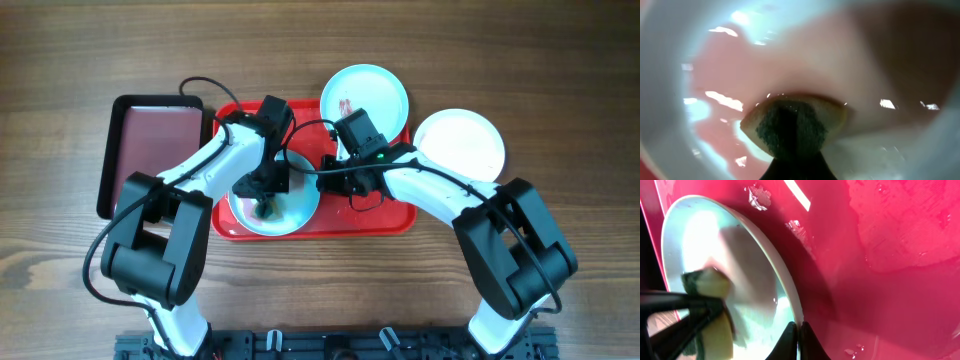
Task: Clean dirty plates on tray and stack at the side
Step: 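Scrub the light-blue plate with the sponge in left gripper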
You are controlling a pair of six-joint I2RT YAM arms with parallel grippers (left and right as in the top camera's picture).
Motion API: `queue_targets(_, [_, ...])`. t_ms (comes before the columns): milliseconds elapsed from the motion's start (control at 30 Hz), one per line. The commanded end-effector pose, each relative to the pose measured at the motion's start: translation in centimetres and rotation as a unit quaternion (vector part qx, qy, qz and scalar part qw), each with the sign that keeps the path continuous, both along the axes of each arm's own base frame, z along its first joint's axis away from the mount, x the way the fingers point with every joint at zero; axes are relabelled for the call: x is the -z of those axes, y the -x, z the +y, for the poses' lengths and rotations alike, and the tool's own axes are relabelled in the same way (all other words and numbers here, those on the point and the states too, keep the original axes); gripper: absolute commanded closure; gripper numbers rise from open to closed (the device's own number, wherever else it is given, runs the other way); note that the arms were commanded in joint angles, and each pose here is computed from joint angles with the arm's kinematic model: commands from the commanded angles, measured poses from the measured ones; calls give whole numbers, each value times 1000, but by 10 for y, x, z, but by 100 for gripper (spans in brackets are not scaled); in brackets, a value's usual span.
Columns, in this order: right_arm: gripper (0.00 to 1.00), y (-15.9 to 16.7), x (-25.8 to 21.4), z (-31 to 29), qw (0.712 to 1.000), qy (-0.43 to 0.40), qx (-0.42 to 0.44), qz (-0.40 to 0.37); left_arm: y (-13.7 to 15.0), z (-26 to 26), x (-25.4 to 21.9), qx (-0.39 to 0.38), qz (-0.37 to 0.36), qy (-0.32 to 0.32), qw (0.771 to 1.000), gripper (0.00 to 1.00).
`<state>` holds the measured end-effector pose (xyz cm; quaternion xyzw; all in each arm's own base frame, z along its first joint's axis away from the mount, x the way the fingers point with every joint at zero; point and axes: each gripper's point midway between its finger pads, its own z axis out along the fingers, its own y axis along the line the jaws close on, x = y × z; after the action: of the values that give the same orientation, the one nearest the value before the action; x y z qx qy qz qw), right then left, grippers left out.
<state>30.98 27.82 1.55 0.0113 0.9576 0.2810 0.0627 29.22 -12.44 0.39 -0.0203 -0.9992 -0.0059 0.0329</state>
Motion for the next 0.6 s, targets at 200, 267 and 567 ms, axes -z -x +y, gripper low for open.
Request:
queue_targets(200, [96,2,3,3,1000,1,-10,0,-1,-1,19,58,-6,-7,998,96])
queue_targets(267, [96,1,2,3,1000,1,-10,0,-10,22,17,-8,-34,-77,996,96])
queue_targets(567, [96,2,3,3,1000,1,-11,0,9,5,24,-194,0,-35,980,96])
